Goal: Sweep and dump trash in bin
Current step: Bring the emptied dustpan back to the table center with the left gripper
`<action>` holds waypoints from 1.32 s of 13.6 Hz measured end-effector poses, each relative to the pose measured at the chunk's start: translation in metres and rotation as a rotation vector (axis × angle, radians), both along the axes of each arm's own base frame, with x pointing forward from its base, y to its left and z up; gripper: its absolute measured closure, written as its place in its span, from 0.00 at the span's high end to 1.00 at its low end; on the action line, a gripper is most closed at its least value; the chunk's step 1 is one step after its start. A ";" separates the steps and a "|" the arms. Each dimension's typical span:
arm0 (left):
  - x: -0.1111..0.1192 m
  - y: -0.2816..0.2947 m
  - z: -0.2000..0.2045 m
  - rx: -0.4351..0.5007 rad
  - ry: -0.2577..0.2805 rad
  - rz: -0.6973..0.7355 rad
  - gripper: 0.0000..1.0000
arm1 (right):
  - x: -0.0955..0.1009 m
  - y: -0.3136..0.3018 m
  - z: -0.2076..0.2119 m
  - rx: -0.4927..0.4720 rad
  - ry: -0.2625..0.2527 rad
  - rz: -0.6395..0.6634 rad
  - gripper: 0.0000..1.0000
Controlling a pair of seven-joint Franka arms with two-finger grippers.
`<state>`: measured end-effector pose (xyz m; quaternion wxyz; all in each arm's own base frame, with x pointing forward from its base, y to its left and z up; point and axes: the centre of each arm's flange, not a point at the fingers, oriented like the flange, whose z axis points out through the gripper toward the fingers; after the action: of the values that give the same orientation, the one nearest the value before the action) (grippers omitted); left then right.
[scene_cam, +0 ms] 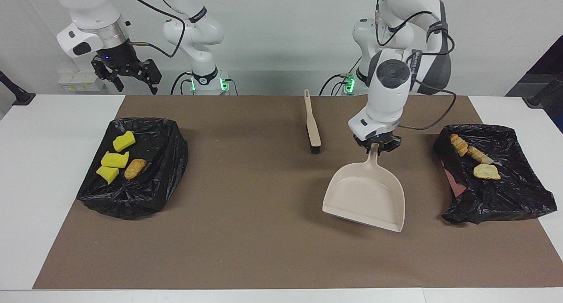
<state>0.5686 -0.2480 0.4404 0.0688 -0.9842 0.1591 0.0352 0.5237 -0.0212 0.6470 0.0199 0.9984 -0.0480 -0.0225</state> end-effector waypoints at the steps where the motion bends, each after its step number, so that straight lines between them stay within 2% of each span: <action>1: 0.000 -0.019 -0.006 -0.014 -0.007 0.064 0.31 | 0.000 0.000 0.000 0.000 0.000 0.000 1.00; 4: 0.007 -0.060 -0.019 -0.068 -0.028 0.177 0.31 | 0.000 0.000 0.000 0.000 0.000 0.000 1.00; 7: 0.021 -0.074 -0.034 -0.104 -0.042 0.194 0.31 | 0.000 0.000 0.000 0.000 0.000 0.000 1.00; 10: 0.033 -0.087 -0.057 -0.101 -0.034 0.222 0.31 | 0.000 0.000 0.000 0.000 0.000 0.000 1.00; 18: 0.031 -0.103 -0.080 -0.101 -0.011 0.214 0.31 | 0.000 0.000 0.000 0.000 0.000 0.000 1.00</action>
<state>0.5994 -0.3512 0.3604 0.0157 -0.9980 0.0543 0.0288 0.5237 -0.0212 0.6468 0.0199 0.9984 -0.0480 -0.0227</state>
